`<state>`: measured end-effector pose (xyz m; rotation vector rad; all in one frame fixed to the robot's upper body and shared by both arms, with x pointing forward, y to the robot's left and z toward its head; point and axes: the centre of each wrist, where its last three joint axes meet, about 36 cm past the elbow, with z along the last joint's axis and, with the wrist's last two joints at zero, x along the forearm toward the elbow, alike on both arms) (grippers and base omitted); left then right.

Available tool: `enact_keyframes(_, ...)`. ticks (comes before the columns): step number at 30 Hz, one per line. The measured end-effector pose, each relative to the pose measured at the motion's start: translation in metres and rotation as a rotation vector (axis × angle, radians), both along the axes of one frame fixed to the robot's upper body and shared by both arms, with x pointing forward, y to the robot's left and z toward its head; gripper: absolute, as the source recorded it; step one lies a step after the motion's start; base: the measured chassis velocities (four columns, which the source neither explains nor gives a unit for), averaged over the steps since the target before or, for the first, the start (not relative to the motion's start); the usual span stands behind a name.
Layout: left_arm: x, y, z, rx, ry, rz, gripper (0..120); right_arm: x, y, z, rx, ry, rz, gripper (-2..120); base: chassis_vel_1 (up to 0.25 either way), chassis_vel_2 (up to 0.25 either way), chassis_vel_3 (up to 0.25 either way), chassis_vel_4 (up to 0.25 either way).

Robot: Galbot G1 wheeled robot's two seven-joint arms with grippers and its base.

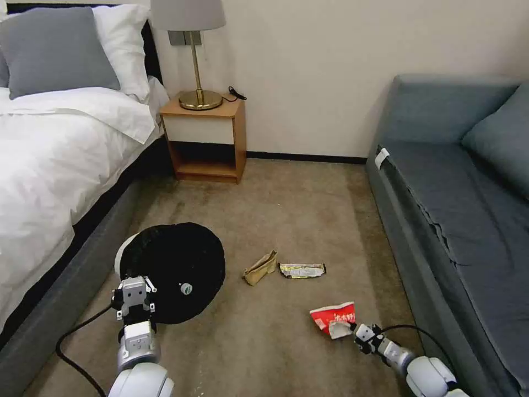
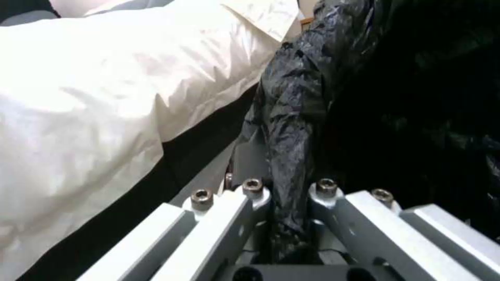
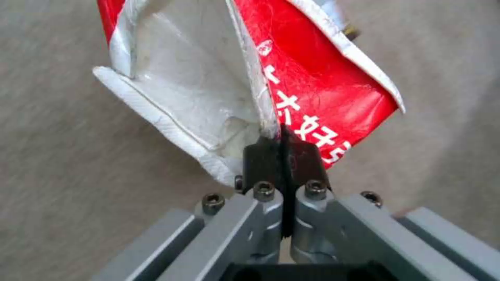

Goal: Pick up the trash bin, then pick up the garbage on the floor and place it into the trash bin.

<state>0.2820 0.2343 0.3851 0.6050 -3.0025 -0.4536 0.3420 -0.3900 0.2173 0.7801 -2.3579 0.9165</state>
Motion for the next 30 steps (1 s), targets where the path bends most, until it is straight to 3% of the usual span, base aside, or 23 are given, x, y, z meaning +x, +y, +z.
enact_keyframes(13,-0.005,0.003,0.001,0.003,-0.006,-0.016,2,0.035,-0.005,0.071,0.111,-0.224,0.003,0,0.000,0.000,0.000,0.000)
enact_keyframes(16,-0.005,0.003,0.002,0.000,-0.010,-0.023,2,0.047,0.002,0.104,0.171,-0.301,0.012,0,0.000,0.000,0.000,0.000)
enact_keyframes(25,-0.005,-0.009,-0.002,-0.027,-0.009,-0.033,2,0.046,0.031,0.150,0.342,-0.391,0.028,0,0.000,0.000,0.000,0.000)
enact_keyframes(30,-0.004,-0.013,-0.006,-0.026,-0.013,-0.044,2,0.033,0.071,0.173,0.485,-0.392,0.057,0,0.000,0.000,0.000,0.000)
